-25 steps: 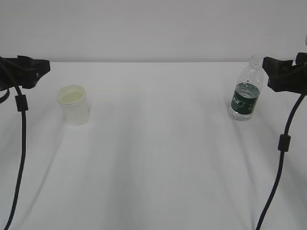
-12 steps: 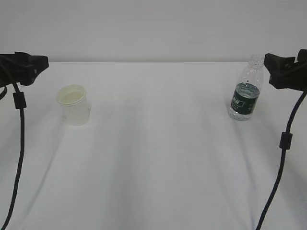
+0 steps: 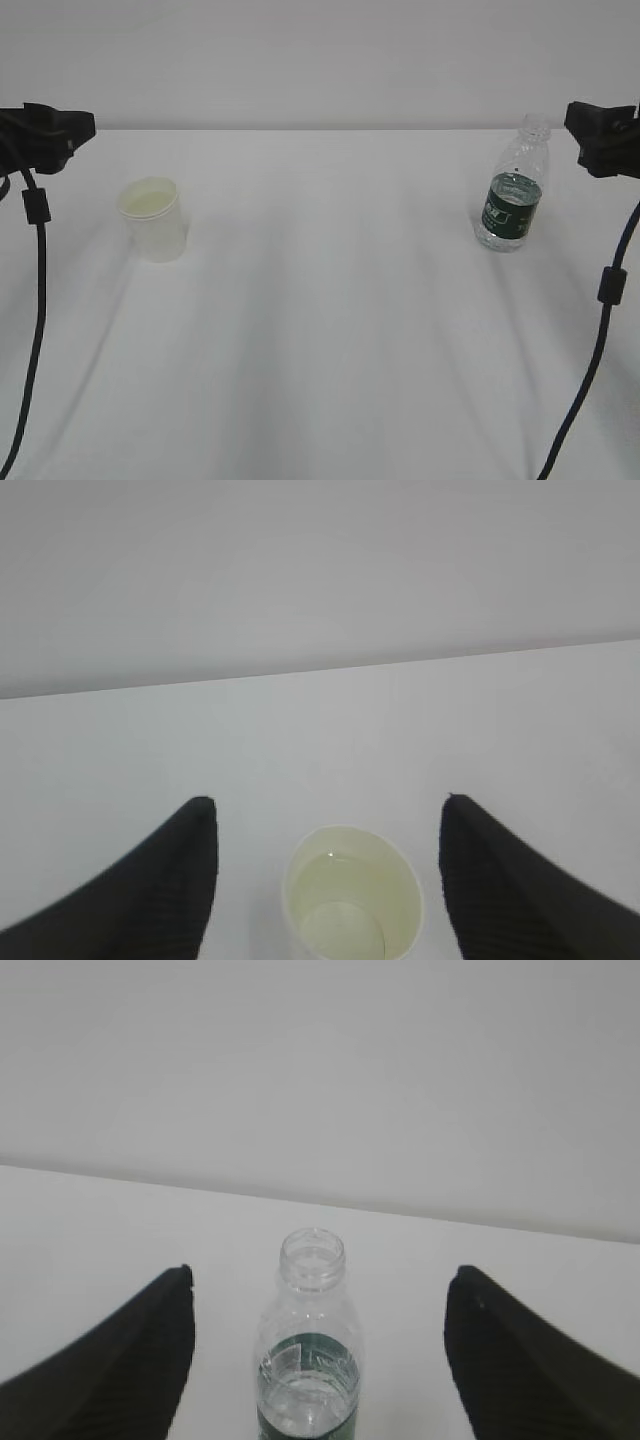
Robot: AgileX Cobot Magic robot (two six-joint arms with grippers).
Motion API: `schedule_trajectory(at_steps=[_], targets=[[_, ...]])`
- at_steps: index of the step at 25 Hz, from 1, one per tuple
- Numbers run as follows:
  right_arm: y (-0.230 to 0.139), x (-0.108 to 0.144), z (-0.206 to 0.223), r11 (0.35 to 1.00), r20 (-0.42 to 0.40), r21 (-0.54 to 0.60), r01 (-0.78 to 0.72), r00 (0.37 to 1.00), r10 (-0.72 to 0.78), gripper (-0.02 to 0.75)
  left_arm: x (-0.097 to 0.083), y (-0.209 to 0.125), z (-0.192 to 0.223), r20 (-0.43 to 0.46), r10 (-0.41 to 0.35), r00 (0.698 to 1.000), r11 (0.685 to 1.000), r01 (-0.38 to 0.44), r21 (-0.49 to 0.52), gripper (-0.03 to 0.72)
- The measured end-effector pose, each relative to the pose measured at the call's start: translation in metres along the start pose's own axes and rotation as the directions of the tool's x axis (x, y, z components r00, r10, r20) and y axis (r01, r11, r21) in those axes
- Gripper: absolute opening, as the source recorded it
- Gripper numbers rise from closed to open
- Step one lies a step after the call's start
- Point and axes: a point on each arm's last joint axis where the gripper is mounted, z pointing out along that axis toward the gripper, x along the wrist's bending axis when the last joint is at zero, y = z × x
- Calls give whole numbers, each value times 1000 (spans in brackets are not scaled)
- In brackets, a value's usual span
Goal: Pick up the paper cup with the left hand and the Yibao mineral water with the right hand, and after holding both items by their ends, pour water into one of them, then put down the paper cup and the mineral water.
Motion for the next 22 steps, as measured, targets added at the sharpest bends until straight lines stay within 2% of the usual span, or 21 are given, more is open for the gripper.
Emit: schedule_trajectory(at_steps=[10, 22], targets=[[16, 0, -20, 1000, 6, 7, 20, 1000, -20, 589, -1, 13, -17, -39, 29, 999, 999, -28, 24, 470], [32, -1, -40, 999, 18, 2, 35, 999, -35, 589, -4, 29, -39, -61, 70, 996, 998, -70, 0, 468]])
